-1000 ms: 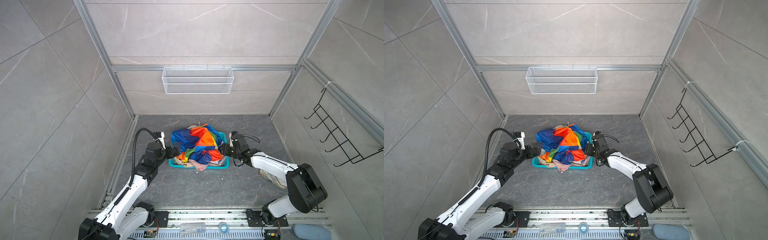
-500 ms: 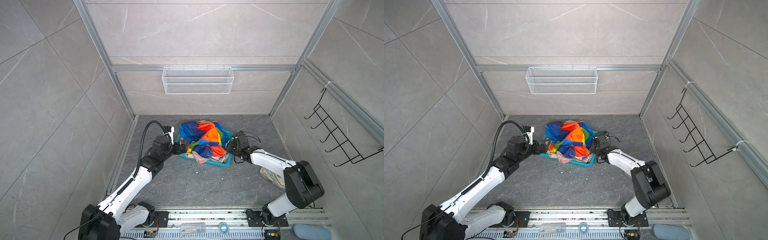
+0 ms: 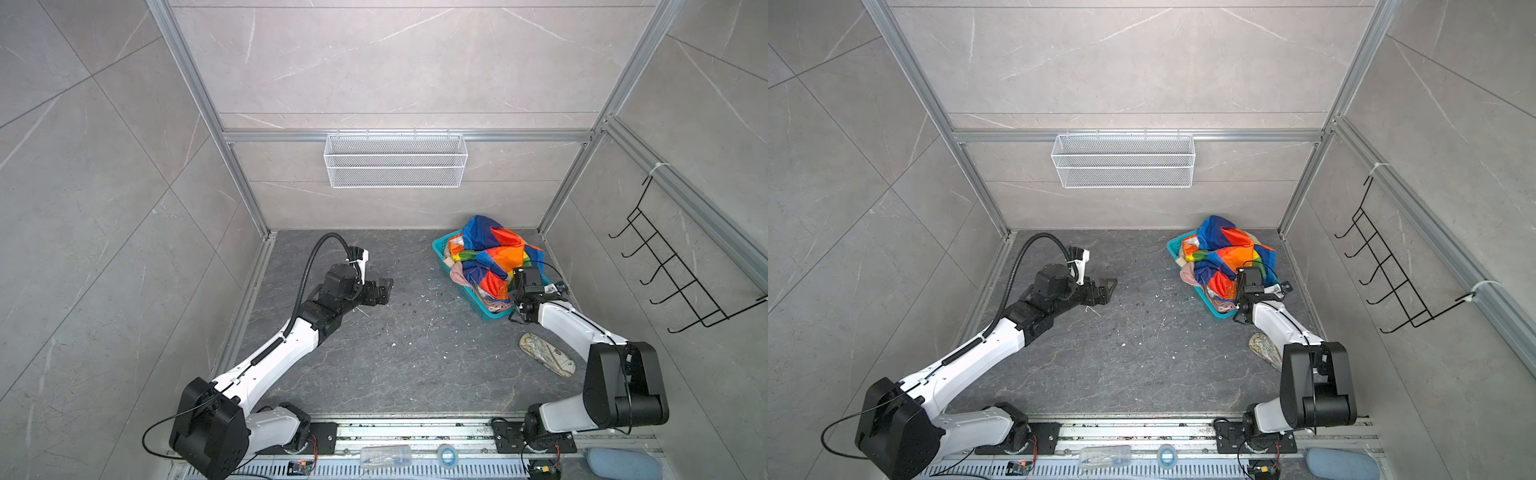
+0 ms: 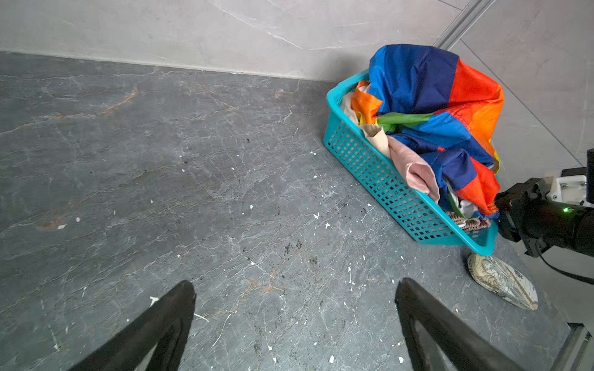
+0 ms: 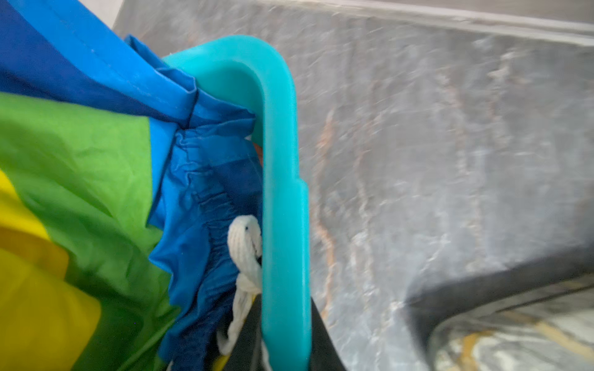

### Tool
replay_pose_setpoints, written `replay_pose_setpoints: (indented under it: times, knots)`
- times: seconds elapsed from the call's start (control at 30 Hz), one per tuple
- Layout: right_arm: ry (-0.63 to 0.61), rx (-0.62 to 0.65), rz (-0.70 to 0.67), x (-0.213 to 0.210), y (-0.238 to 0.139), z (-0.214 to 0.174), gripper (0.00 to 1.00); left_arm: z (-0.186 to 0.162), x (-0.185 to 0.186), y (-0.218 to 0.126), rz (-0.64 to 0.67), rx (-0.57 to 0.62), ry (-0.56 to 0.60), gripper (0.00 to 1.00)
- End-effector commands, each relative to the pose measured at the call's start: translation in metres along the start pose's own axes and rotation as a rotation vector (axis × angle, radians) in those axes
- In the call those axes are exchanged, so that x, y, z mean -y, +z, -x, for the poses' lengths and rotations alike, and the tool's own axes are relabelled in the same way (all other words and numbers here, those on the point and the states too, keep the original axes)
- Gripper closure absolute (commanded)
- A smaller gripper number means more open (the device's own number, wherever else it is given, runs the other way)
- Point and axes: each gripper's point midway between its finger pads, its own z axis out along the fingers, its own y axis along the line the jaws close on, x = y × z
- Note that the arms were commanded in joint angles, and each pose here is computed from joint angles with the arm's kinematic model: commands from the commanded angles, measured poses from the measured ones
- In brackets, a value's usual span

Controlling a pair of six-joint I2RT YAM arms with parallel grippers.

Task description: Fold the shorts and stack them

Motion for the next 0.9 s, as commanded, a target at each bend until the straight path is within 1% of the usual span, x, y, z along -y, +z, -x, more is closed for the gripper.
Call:
replay_pose_setpoints:
  times: [0.0,0.13,0.2,0.3,0.37,0.4,0.47,0.53,0.57,0.6,0.63,0.67,0.77,0.87]
  knots:
    - [0.130,0.082,-0.151,0.044,0.008,0.023,1.00,0.015,0.014,0.005,-0.027,0.024,0.052,0.00]
    - [0.205,0.150,-0.206,0.061,0.011,0.046,1.00,0.009,0.029,0.018,-0.062,-0.012,0.080,0.00]
    - [0.182,0.149,-0.190,0.055,0.016,0.052,1.00,0.005,0.036,0.025,-0.078,-0.030,0.091,0.00]
    - [0.127,0.133,-0.211,0.048,0.021,0.055,1.00,0.000,0.045,0.034,-0.091,-0.054,0.109,0.00]
    - [0.103,0.127,-0.209,0.047,0.026,0.053,0.98,-0.001,0.050,0.039,-0.094,-0.072,0.124,0.00]
    - [0.093,0.123,-0.203,0.047,0.027,0.051,0.94,-0.002,0.053,0.041,-0.096,-0.081,0.134,0.00]
    - [0.069,0.112,-0.188,0.046,0.028,0.052,0.76,-0.003,0.057,0.043,-0.096,-0.094,0.156,0.00]
    - [0.048,0.112,-0.159,0.041,0.021,0.056,0.55,-0.003,0.058,0.045,-0.090,-0.104,0.178,0.00]
    - [0.028,0.110,-0.139,0.038,0.017,0.058,0.41,-0.002,0.058,0.046,-0.082,-0.108,0.184,0.00]
    - [0.014,0.113,-0.121,0.035,0.010,0.061,0.22,-0.002,0.058,0.048,-0.077,-0.115,0.194,0.00]
    - [0.007,0.119,-0.107,0.034,0.003,0.065,0.09,0.000,0.058,0.049,-0.075,-0.117,0.206,0.00]
    - [-0.001,0.129,-0.110,0.036,-0.004,0.069,0.02,0.002,0.060,0.051,-0.074,-0.119,0.221,0.00]
    - [-0.050,0.158,-0.056,0.030,-0.028,0.081,0.01,0.015,0.064,0.053,-0.066,-0.109,0.262,0.00]
    - [-0.117,0.151,0.088,0.009,-0.050,0.085,0.01,0.033,0.072,0.058,-0.068,-0.076,0.312,0.00]
